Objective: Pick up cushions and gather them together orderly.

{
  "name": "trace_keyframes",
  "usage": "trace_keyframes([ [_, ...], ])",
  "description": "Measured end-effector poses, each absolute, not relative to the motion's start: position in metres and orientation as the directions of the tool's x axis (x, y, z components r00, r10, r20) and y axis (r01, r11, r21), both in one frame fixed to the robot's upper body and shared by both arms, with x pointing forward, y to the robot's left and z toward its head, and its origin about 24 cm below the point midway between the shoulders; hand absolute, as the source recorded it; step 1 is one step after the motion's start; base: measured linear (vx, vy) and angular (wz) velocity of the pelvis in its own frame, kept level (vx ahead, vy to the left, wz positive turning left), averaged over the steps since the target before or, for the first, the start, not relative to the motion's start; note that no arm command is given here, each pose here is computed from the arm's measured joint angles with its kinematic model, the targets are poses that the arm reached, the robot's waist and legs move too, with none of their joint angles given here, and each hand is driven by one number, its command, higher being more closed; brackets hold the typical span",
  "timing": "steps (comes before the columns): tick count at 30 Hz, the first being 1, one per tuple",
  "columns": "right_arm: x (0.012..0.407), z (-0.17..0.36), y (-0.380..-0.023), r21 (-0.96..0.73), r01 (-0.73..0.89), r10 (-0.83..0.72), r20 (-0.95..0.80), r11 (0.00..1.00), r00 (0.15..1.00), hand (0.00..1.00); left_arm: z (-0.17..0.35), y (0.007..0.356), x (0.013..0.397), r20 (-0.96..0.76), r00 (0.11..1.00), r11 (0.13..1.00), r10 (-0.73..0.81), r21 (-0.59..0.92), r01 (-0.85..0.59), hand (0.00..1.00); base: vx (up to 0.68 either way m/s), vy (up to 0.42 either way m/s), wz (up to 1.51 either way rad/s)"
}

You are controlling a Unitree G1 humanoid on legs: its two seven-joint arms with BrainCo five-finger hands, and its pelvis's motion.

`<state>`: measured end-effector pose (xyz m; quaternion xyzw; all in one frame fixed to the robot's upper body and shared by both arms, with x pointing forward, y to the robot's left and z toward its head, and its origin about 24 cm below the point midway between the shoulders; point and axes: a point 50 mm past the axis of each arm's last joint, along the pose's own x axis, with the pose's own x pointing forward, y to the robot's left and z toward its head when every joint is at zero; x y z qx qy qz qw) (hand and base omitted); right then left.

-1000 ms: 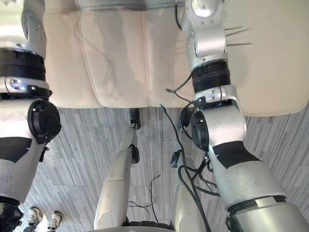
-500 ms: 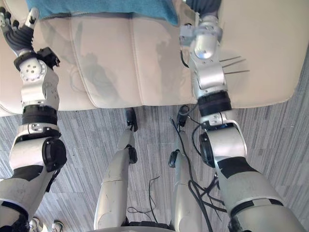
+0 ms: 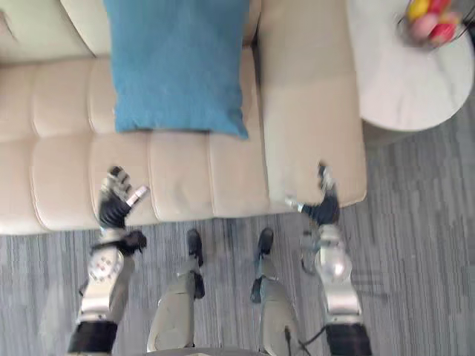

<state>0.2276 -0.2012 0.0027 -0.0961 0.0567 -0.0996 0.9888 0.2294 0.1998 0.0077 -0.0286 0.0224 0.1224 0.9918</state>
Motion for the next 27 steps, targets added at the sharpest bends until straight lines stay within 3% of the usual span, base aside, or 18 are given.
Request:
trace_keyframes([
  [4,0.191,-0.067,-0.212,-0.241,0.158,-0.249,-0.413,0.957,0.876,0.00,-0.049,0.200,0.208,-0.315,0.923,0.974,0.221,0.016,-0.227,0.00,0.09,0.006,-0.16],
  [6,0.170,-0.094,-0.225,-0.256,0.190,-0.304,-0.544,0.948,0.782,0.00,-0.081,0.210,0.186,-0.468,0.848,0.967,0.248,0.071,-0.244,0.00,0.04,0.052,-0.16],
  [12,0.133,-0.113,-0.254,-0.308,0.250,-0.395,-0.644,0.918,0.655,0.00,-0.111,0.231,0.137,-0.619,0.714,0.943,0.329,0.182,-0.277,0.00,0.03,0.080,-0.34],
  [20,0.129,-0.123,-0.261,-0.331,0.219,-0.394,-0.694,0.918,0.603,0.00,-0.113,0.243,0.134,-0.625,0.695,0.935,0.355,0.234,-0.266,0.00,-0.07,0.018,0.00],
  [22,0.117,-0.132,-0.257,-0.330,0.199,-0.384,-0.736,0.923,0.557,0.00,-0.112,0.250,0.131,-0.621,0.684,0.924,0.383,0.264,-0.277,0.00,-0.07,-0.153,0.69],
  [27,0.164,-0.109,-0.270,-0.379,0.205,-0.414,-0.635,0.903,0.652,0.00,-0.117,0.230,0.134,-0.640,0.677,0.930,0.364,0.211,-0.301,0.00,-0.20,-0.095,-0.12],
])
